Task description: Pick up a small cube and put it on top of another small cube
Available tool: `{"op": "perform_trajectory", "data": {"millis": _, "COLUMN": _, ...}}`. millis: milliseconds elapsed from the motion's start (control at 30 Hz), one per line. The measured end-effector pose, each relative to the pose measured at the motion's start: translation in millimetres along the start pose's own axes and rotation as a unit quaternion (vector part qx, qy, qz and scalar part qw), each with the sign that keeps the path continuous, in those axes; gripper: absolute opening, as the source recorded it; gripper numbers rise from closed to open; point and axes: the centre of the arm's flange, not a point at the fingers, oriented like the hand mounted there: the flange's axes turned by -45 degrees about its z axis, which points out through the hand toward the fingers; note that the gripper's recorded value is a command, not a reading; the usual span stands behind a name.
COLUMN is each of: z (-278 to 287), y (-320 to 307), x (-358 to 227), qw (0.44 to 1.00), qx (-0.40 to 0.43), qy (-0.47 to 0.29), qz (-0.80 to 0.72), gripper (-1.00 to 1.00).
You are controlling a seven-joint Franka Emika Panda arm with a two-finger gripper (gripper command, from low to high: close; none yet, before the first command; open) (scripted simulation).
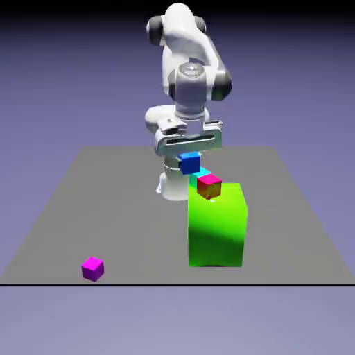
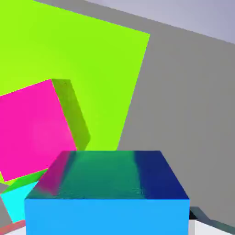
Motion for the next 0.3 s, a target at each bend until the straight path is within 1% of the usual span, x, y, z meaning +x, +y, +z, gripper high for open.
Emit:
{"op": "perform_trajectory", "data": {"millis": 67, "z": -3.7, "y": -5.4, "x": -3.0, "qw": 1.000, "qx": -0.002, "qy": 0.000, "qz": -0.002, "gripper": -1.00}}
{"op": "perform_trajectory", "data": {"millis": 200, "z": 60.1, "y": -5.0, "x": 0.3, "qw": 1.000, "qx": -0.001, "qy": 0.000, "qz": -0.002, "gripper": -1.00}}
{"op": "perform_trajectory", "data": {"millis": 233, "z": 66.0, "y": -5.0, "x": 0.0, "qw": 1.000, "qx": -0.001, "qy": 0.000, "qz": -0.002, "gripper": 1.00}}
{"op": "perform_trajectory", "data": {"millis": 300, "z": 66.0, "y": -4.8, "x": 0.0, "qw": 1.000, "qx": -0.003, "qy": 0.000, "qz": -0.002, "gripper": 1.00}}
